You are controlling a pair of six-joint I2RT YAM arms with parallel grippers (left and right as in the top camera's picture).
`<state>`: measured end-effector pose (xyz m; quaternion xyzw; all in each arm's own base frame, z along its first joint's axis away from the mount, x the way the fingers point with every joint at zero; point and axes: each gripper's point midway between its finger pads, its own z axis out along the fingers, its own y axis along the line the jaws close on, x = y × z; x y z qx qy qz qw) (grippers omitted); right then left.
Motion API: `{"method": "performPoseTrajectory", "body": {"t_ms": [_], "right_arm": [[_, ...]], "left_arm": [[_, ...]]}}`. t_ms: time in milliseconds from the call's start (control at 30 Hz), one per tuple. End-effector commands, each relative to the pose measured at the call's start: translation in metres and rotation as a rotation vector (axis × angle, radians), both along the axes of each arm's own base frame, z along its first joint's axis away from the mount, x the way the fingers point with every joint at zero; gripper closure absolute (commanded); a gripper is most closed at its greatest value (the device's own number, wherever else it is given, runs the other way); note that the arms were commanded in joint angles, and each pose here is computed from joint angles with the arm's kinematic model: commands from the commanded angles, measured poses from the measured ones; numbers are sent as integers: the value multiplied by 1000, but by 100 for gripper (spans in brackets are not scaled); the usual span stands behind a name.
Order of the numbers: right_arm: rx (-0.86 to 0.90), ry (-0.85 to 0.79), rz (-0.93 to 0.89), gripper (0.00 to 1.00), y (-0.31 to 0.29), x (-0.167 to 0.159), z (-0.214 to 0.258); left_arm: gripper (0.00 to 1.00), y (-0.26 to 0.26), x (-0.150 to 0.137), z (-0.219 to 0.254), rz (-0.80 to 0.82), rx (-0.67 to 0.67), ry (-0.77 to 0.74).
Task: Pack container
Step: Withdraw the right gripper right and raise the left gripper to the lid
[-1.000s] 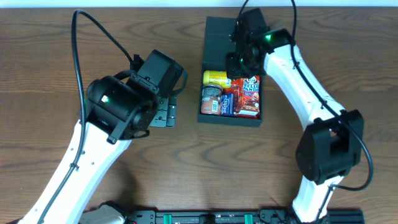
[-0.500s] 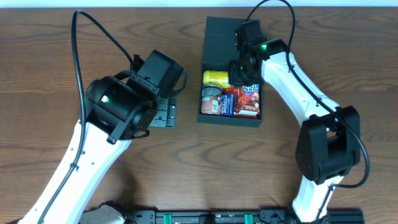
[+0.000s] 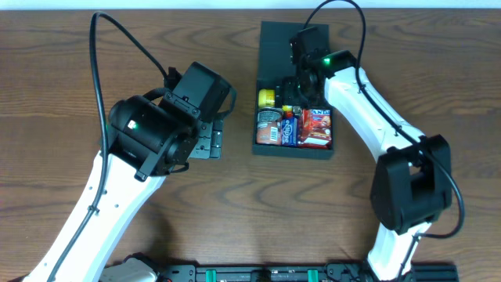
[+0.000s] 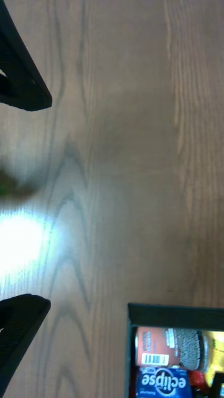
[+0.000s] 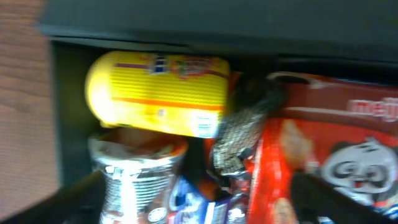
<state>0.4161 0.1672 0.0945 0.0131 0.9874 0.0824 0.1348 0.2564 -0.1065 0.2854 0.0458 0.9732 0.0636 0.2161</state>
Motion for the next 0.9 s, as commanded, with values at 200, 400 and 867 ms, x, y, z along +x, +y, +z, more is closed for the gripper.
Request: {"method": "performPoseTrajectory", "body": {"t_ms": [200, 400, 867], "right_arm": [[-21, -390, 61, 1, -31, -28, 164], [-49, -390, 47, 1, -58, -85, 198], [-346, -218, -92, 1, -135, -156, 169]], "left_arm": [[5, 40, 24, 16, 135, -146, -57], [5, 28, 75, 8, -5, -412, -59], [5, -48, 221, -136, -78, -917, 132]]}}
